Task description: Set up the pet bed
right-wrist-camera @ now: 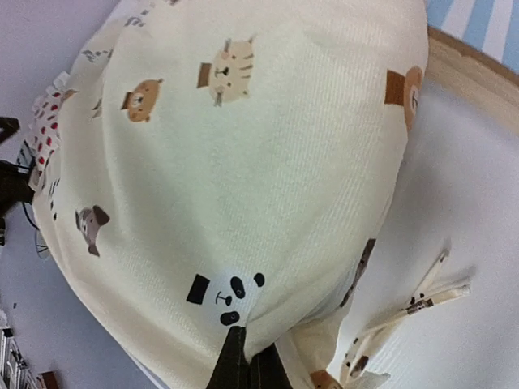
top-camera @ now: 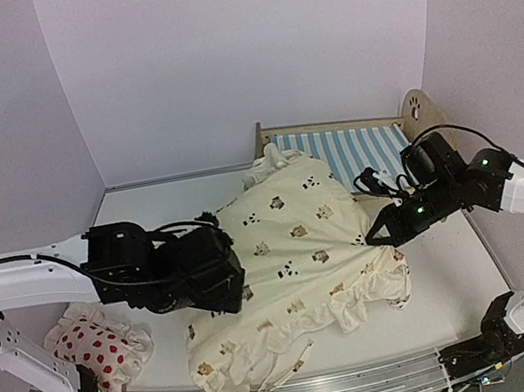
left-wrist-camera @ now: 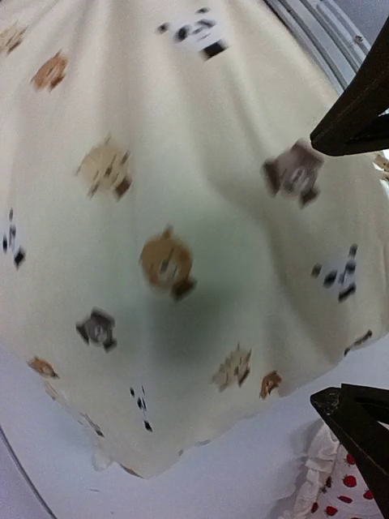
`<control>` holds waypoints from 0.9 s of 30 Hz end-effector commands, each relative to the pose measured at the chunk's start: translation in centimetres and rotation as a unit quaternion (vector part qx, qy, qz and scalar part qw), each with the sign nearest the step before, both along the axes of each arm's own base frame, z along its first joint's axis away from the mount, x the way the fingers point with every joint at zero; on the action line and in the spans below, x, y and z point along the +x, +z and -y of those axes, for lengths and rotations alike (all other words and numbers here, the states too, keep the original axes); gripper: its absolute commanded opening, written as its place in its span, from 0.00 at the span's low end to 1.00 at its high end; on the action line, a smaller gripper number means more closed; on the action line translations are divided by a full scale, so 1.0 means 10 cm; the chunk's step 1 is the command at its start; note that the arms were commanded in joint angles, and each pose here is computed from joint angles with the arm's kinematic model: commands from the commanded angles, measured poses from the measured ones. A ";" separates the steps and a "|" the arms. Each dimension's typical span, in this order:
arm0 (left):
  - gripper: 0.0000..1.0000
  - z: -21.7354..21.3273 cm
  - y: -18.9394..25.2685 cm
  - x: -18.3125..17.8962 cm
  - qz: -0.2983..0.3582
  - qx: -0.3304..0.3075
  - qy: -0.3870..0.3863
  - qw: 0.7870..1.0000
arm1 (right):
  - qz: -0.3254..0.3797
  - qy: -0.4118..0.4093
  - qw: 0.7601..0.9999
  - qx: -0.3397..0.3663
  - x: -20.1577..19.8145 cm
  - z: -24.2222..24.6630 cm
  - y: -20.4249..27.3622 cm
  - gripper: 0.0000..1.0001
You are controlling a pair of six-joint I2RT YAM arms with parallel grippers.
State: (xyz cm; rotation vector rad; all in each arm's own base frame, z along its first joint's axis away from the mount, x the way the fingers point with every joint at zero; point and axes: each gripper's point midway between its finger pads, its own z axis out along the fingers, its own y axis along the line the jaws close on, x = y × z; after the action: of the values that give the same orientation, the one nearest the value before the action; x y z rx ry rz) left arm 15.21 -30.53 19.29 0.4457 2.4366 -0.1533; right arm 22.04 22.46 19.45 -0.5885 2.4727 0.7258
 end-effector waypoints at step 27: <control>0.99 -0.84 -0.83 0.38 -0.121 -0.130 0.133 0.975 | 0.057 -0.047 0.995 -0.062 0.10 0.32 0.07 0.98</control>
State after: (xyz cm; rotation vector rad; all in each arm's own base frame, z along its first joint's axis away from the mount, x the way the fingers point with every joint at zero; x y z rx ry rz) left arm 18.60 -20.43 10.46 -0.0357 2.6604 -0.2906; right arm 21.67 19.27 17.17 -0.5302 2.5247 0.5353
